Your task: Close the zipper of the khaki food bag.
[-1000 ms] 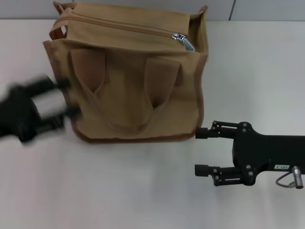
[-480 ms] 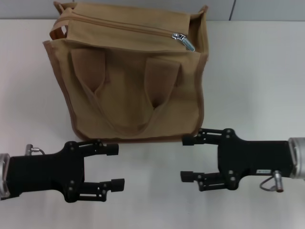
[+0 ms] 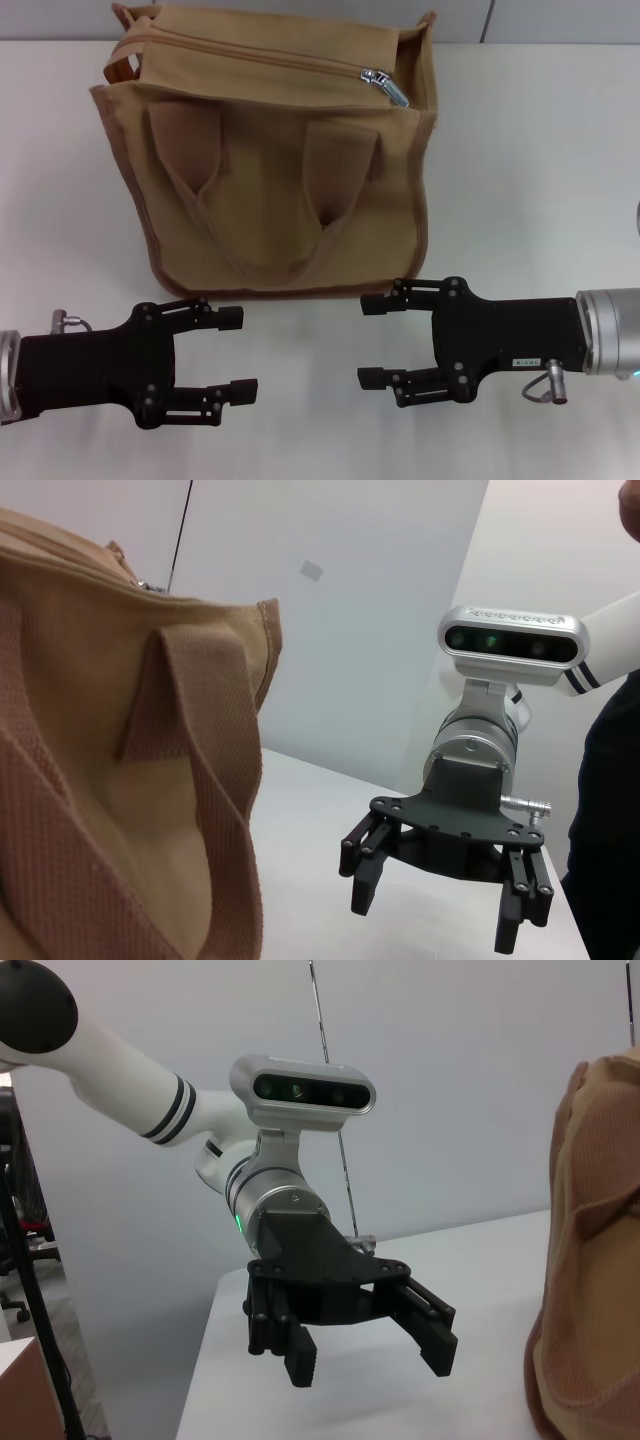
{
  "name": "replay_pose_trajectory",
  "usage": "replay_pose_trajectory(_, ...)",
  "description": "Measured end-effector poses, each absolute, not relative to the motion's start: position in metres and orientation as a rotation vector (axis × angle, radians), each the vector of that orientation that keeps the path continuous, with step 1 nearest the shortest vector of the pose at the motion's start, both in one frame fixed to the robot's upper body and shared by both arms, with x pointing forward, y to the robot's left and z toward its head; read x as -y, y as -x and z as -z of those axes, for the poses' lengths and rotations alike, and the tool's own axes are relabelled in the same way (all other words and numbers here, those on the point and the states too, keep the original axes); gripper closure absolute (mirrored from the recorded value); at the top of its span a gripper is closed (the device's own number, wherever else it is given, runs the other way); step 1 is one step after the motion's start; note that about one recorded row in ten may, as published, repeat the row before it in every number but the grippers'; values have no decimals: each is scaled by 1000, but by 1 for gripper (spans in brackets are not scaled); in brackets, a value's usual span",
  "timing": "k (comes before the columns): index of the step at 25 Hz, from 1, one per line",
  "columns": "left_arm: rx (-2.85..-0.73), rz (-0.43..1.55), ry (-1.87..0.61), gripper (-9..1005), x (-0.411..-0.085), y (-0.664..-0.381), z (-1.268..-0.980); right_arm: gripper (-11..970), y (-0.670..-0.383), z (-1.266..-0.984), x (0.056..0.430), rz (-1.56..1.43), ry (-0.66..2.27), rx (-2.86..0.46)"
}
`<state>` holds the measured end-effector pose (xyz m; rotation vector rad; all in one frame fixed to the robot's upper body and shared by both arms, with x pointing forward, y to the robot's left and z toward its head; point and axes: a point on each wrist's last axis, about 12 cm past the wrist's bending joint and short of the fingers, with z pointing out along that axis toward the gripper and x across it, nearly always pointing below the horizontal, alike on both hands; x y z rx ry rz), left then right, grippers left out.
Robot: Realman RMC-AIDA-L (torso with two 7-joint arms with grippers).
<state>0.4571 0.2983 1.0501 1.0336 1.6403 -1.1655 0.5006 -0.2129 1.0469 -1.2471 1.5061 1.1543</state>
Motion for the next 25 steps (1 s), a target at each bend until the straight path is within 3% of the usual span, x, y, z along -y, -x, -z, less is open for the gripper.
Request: replay_pose_trajectory(25, -1649, 1159, -1050, 159, -298, -459, -1050, 182, -501, -1046, 212, -1153, 1244, -1510)
